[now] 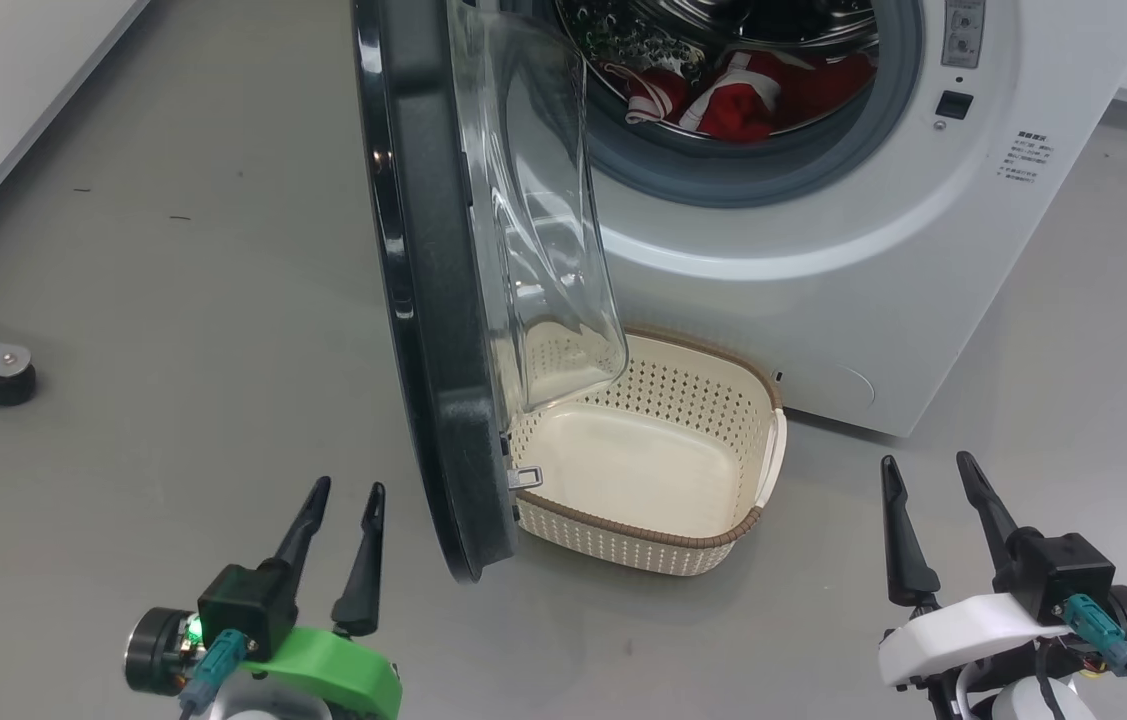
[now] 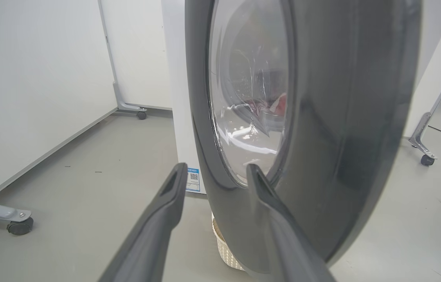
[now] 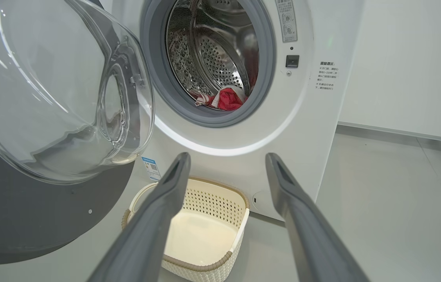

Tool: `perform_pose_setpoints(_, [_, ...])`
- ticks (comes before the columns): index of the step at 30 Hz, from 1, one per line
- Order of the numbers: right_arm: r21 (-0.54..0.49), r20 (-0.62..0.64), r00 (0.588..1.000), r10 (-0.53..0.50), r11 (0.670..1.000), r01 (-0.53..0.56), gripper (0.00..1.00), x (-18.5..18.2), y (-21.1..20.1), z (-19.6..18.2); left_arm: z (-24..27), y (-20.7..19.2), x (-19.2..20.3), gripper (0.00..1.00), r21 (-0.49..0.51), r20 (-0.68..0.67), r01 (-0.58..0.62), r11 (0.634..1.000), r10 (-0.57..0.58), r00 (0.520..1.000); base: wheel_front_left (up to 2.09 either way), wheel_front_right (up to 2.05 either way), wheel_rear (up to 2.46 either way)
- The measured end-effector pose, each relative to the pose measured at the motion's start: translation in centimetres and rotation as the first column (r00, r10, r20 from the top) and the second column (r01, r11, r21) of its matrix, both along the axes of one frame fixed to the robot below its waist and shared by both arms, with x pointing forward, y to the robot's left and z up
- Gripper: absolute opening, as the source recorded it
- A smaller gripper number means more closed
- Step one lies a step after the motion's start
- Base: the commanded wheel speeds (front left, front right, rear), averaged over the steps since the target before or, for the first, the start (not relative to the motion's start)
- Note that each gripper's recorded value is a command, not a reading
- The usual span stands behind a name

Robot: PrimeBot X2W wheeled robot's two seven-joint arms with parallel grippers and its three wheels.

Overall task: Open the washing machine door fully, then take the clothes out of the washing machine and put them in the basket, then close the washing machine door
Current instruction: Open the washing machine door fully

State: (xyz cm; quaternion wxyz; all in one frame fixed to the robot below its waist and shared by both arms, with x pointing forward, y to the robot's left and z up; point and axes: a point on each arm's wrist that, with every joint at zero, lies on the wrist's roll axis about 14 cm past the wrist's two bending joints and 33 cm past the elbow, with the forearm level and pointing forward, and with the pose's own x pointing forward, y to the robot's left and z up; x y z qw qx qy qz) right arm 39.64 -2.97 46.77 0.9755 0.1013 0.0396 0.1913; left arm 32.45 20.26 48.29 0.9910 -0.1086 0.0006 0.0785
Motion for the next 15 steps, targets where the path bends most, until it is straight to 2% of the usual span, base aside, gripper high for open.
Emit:
perform_pose_setpoints(8, [0.003, -0.008, 1.000, -0.002, 1.000, 0.002, 1.00, -0.1, -0.1, -0.3, 0.9, 0.6, 0.1, 0.00, 0.006, 0.028, -0.024, 1.000, 0.024, 0.999, 0.00, 0.00, 0.00])
perform_pose_setpoints(12, [0.004, -0.009, 1.000, 0.002, 1.000, -0.002, 1.00, -0.1, 0.0, -0.3, 3.9, 1.7, 0.5, 0.00, 0.031, 0.118, -0.059, 0.998, 0.054, 0.992, 0.00, 0.00, 0.00])
perform_pose_setpoints(15, [0.000, -0.006, 1.000, 0.003, 1.000, -0.003, 1.00, 0.0, 0.0, -0.3, 8.4, 2.5, 1.1, 0.00, 0.068, 0.247, -0.082, 0.994, 0.063, 0.967, 0.00, 0.00, 0.00])
